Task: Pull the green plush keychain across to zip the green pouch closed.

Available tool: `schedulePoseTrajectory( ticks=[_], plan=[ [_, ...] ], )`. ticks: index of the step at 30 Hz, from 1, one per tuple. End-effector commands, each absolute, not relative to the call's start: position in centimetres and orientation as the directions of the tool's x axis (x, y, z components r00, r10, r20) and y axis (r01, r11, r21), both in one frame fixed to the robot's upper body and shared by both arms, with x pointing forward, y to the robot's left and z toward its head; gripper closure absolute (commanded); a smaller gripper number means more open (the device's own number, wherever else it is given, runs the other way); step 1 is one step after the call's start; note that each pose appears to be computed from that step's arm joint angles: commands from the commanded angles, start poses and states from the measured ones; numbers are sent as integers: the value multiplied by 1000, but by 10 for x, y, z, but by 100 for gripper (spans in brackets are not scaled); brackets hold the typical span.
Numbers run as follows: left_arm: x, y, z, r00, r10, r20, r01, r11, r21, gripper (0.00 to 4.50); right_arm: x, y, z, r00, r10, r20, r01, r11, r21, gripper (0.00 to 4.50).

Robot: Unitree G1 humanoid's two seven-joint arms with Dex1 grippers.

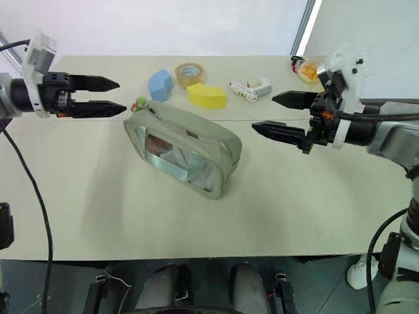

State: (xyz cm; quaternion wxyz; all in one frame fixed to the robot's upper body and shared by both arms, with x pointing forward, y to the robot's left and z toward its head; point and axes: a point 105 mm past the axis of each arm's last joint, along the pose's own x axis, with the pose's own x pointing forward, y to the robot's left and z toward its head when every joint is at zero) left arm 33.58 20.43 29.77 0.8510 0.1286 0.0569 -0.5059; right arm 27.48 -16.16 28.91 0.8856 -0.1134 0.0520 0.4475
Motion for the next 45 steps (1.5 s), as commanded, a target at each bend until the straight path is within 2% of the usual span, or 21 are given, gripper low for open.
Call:
schedulePoseTrajectory(
  ticks=[1, 5, 10, 14, 18, 27, 30, 32, 34, 36, 40, 42, 45],
  plan=[
    [347, 218, 307, 582, -794, -172, 807, 540, 238, 0, 286, -163, 286, 648, 735, -198, -761, 624, -178, 6],
    [355, 225, 320, 626, -772, -111, 771, 591, 237, 0, 293, -165, 293, 669, 720, -185, -743, 637, -205, 6],
    [362, 235, 318, 668, -734, -123, 732, 618, 285, 0, 304, -173, 298, 719, 677, -153, -693, 684, -228, 6],
    [380, 253, 326, 777, -626, -62, 611, 728, 312, 0, 316, -191, 308, 782, 614, -109, -618, 742, -260, 6],
    [379, 241, 315, 735, -671, -92, 660, 679, 322, 0, 329, -212, 302, 841, 527, -121, -538, 795, -280, 6],
    [378, 237, 313, 718, -689, -98, 679, 664, 313, 0, 321, -194, 295, 791, 594, -147, -611, 748, -260, 6],
    [370, 229, 310, 670, -729, -142, 732, 617, 289, 0, 295, -147, 314, 604, 788, -114, -789, 572, -226, 6],
    [366, 225, 308, 641, -749, -168, 760, 588, 278, 0, 287, -133, 319, 540, 835, -110, -834, 512, -207, 6],
    [350, 210, 311, 540, -821, -183, 834, 492, 250, 0, 281, -99, 297, 441, 874, -206, -890, 397, -225, 6],
    [339, 198, 316, 462, -869, -180, 879, 421, 222, 0, 284, -79, 277, 412, 873, -260, -905, 360, -226, 6],
    [317, 184, 310, 350, -901, -255, 930, 301, 211, 0, 281, -63, 260, 362, 872, -329, -925, 294, -238, 6],
    [303, 176, 302, 277, -905, -324, 953, 216, 214, 0, 285, -63, 243, 380, 837, -394, -917, 284, -280, 6],
    [296, 172, 292, 246, -887, -392, 958, 160, 239, 0, 291, -63, 231, 394, 812, -430, -909, 278, -309, 6]
  ],
)
